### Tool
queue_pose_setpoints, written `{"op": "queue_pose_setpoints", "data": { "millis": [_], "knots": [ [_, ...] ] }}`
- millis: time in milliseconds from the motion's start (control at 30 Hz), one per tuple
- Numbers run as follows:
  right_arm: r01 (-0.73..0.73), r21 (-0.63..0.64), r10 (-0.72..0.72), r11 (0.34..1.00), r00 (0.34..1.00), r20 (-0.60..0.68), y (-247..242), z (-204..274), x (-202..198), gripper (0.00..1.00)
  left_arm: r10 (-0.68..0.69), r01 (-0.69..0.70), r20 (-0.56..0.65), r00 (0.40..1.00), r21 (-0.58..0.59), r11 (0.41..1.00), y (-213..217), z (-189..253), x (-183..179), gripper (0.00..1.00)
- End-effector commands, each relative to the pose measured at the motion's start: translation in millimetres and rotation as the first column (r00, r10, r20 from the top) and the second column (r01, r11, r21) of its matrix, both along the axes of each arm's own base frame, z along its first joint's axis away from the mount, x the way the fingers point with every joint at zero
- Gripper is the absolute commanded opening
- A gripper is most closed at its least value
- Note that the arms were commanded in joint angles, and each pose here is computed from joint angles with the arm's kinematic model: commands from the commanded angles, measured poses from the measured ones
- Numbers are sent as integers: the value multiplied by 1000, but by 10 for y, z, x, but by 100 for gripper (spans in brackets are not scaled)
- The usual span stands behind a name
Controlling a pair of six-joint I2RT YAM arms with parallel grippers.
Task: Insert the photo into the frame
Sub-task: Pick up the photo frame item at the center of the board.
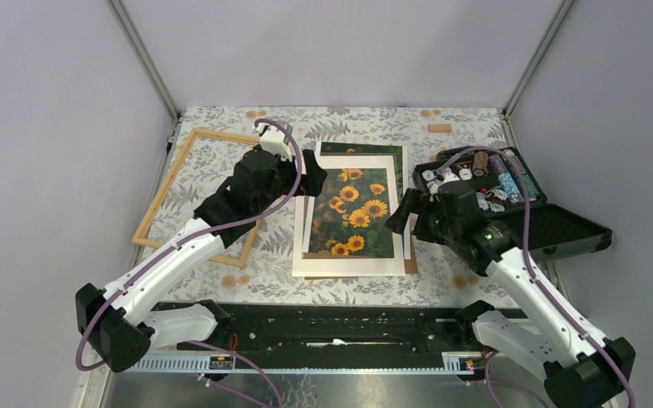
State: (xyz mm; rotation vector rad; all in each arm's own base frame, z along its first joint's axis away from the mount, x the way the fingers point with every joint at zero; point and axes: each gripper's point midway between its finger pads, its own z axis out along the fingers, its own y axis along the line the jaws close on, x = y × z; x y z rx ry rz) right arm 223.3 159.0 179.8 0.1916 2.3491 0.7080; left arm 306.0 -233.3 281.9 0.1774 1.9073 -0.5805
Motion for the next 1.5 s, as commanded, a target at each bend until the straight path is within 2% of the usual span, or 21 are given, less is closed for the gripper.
{"op": "queue_pose_setpoints", "data": {
  "millis": [0, 133, 333, 533, 633, 733, 833, 933, 1067, 1200, 1467],
  "knots": [
    [8, -37, -10, 999, 999, -34, 83, -164, 64, 100, 44, -44, -5, 999, -55, 998, -41, 136, 100, 99],
    [15, -89, -26, 996, 992, -120, 200, -439, 110, 100, 44, -49, -111, 993, -38, 998, -117, -59, 107, 99],
    [-6, -80, -6, 997, 989, -149, 372, -610, 208, 100, 22, -38, -296, 955, -49, 998, -113, -591, -79, 99],
    [81, -61, -87, 995, 991, -102, 345, -667, 379, 100, 10, -85, -526, 850, -118, 989, 221, -1271, -203, 99],
    [79, -21, -81, 997, 987, -141, 309, -797, 450, 97, 18, -122, -613, 790, -129, 984, 357, -1581, -233, 99],
    [50, -19, -53, 999, 978, -203, 266, -943, 540, 87, 16, -133, -640, 768, -136, 982, 353, -1739, -255, 99],
    [52, -59, -64, 997, 974, -219, 173, -1013, 679, 85, 22, -150, -657, 754, -140, 979, 345, -1868, -257, 99],
    [71, -156, -104, 985, 970, -217, 32, -1076, 794, 85, 38, -163, -679, 733, -121, 979, 353, -2015, -253, 99],
    [33, -232, -89, 972, 967, -239, -24, -1170, 858, 89, 48, -170, -699, 714, -107, 980, 343, -2178, -250, 99],
    [-2, -265, -68, 964, 964, -256, -32, -1284, 891, 94, 28, -158, -713, 701, -117, 981, 255, -2253, -259, 99],
    [24, -282, -100, 959, 960, -261, -67, -1397, 911, 94, 28, -158, -734, 678, -108, 982, 183, -2391, -293, 99]
  ]
}}
